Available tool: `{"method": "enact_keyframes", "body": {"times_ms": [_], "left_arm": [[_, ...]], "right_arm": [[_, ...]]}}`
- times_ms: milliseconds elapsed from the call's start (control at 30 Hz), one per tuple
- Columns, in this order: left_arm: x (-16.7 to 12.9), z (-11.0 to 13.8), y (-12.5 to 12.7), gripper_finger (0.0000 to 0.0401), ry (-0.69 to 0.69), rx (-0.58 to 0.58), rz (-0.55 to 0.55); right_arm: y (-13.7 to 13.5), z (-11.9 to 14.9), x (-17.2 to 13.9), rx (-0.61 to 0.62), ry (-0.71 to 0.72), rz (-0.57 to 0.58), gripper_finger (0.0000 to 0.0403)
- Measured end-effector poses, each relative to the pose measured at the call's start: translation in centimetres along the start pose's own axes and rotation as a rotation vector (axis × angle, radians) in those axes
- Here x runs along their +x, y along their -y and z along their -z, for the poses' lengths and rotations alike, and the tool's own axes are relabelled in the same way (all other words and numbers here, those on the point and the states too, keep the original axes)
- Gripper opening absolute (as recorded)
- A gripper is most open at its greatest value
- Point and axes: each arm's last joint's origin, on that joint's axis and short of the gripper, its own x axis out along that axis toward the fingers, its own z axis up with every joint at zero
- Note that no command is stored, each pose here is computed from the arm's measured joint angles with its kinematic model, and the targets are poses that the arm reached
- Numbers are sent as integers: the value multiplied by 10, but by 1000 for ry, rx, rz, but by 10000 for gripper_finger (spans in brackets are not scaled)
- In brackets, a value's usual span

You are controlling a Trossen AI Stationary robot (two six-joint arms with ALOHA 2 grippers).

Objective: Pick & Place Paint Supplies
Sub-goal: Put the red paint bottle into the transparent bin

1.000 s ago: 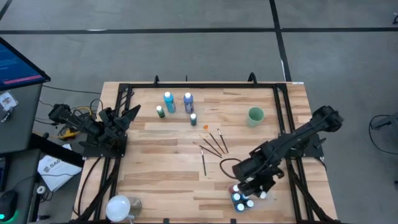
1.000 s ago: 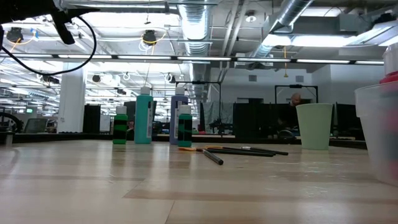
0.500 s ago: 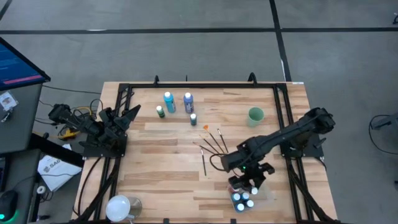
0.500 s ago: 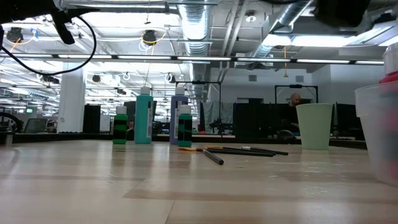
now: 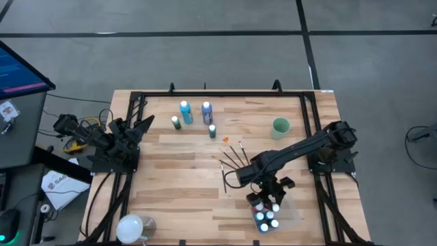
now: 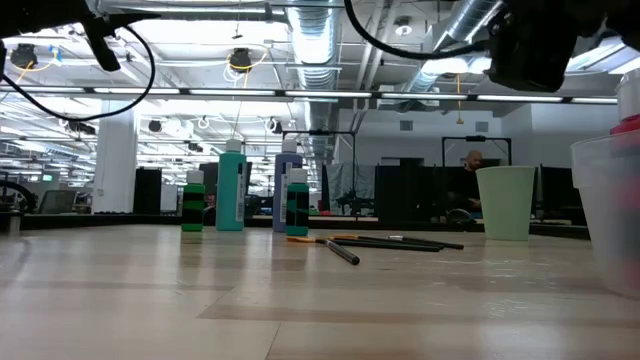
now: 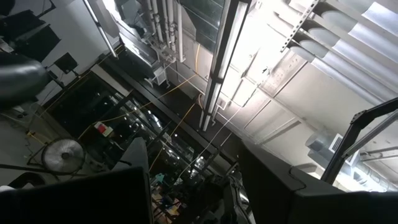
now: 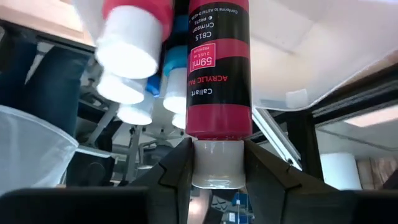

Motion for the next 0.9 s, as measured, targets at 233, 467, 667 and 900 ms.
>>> {"method": "enact_keyframes", "body": {"times_ms": [233, 467, 667, 900], "left_arm": [[0, 0, 0, 132, 0, 0, 0], [0, 0, 0, 132, 0, 0, 0], [0, 0, 0, 132, 0, 0, 0], [0, 0, 0, 132, 0, 0, 0]], "right_arm": [[1, -5, -5, -1, 13, -12, 112], [0, -13, -5, 2, 21, -9, 112], [1, -16, -10, -1, 44, -18, 112], [1, -20, -13, 2, 73, -20, 112]]}}
